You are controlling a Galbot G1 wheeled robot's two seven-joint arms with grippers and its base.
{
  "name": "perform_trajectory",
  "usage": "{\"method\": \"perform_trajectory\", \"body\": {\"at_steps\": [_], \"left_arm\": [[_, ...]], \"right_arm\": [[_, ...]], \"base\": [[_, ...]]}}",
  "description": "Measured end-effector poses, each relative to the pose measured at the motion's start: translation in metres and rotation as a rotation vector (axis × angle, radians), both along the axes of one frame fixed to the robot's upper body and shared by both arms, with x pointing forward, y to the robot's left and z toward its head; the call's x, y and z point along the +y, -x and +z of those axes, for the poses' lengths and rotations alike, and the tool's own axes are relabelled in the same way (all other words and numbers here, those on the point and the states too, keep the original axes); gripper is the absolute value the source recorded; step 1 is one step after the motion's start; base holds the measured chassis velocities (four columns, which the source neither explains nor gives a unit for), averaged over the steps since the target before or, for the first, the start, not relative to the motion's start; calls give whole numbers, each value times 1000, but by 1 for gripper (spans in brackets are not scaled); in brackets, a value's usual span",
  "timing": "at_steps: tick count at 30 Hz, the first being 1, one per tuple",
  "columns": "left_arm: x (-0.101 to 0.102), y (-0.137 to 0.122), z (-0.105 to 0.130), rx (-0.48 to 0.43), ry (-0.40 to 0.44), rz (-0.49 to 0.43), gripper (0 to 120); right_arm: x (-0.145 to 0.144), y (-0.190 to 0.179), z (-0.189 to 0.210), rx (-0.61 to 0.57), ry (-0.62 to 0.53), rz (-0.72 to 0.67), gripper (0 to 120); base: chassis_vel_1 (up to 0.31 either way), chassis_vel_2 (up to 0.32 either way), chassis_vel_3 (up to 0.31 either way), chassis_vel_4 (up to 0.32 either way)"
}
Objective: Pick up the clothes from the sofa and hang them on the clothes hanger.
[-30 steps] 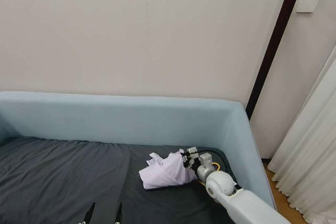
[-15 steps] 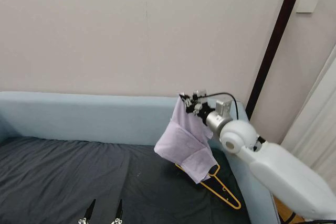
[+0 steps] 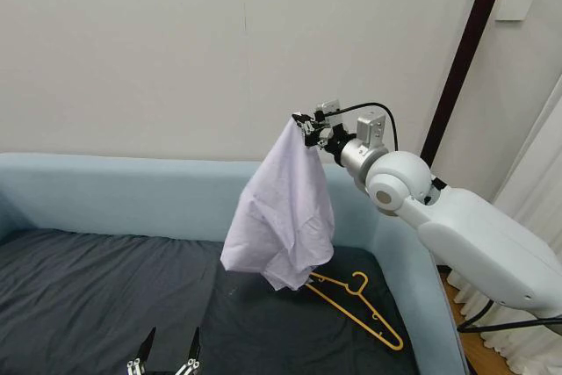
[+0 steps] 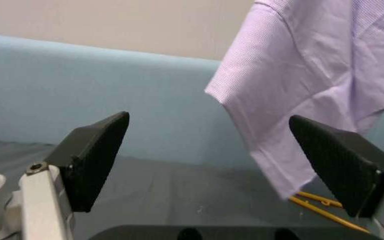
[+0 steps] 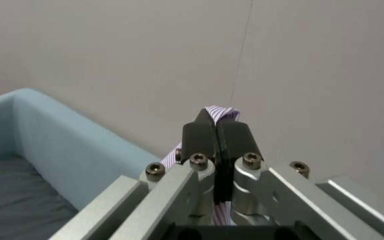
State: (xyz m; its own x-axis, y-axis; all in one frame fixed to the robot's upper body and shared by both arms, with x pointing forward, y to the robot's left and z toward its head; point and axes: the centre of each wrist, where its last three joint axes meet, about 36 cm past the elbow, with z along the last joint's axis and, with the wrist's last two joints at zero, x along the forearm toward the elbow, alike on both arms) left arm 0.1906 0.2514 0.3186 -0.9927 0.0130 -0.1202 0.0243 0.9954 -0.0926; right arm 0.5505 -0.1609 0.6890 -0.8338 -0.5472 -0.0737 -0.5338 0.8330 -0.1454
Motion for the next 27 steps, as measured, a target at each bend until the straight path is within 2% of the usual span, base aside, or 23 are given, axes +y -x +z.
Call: {"method": "perform_trajectory", "body": {"at_steps": [4, 7, 9, 12, 13, 16, 18, 21, 22, 23, 26, 27], "left_arm": [[1, -3, 1, -7, 2, 0, 93], [-1, -4, 0, -7, 6, -4, 93], [-1, -4, 0, -6, 7, -5, 93], [-4, -4, 0, -3, 13, -10, 93], [-4, -4, 0, -3, 13, -10, 93], [-6, -4, 0, -2, 16, -14, 93], [-6, -3, 0, -1, 16, -15, 93], [-5, -1, 0, 1, 15, -15, 93], [-4, 0, 0, 2, 15, -13, 93], [-4, 0, 0, 2, 15, -13, 93], [2, 3, -1, 4, 9, -2, 93], [2, 3, -1, 4, 9, -2, 93]], "right_arm": [[-20, 9, 7, 10, -17, -19, 0], [-48, 31, 9, 25, -20, -33, 0], [-56, 36, 9, 28, -17, -35, 0], [-90, 54, 11, 24, 9, -50, 0], [-90, 54, 11, 24, 9, -50, 0], [-115, 67, 12, 19, 76, -73, 0], [-118, 70, 11, 26, 115, -81, 0], [-103, 77, -24, 140, 224, -100, 0], [-93, 76, -42, 172, 232, -97, 0], [-93, 76, -42, 172, 232, -97, 0], [-40, 71, -129, 321, 220, -57, 0], [-40, 71, -129, 321, 220, -57, 0]], "base": [[0, 0, 0, 0], [0, 0, 0, 0], [0, 0, 0, 0], [0, 0, 0, 0], [0, 0, 0, 0], [0, 0, 0, 0], [0, 0, 0, 0], [0, 0, 0, 0], [0, 0, 0, 0], [0, 0, 0, 0], [0, 0, 0, 0], [0, 0, 0, 0]]}}
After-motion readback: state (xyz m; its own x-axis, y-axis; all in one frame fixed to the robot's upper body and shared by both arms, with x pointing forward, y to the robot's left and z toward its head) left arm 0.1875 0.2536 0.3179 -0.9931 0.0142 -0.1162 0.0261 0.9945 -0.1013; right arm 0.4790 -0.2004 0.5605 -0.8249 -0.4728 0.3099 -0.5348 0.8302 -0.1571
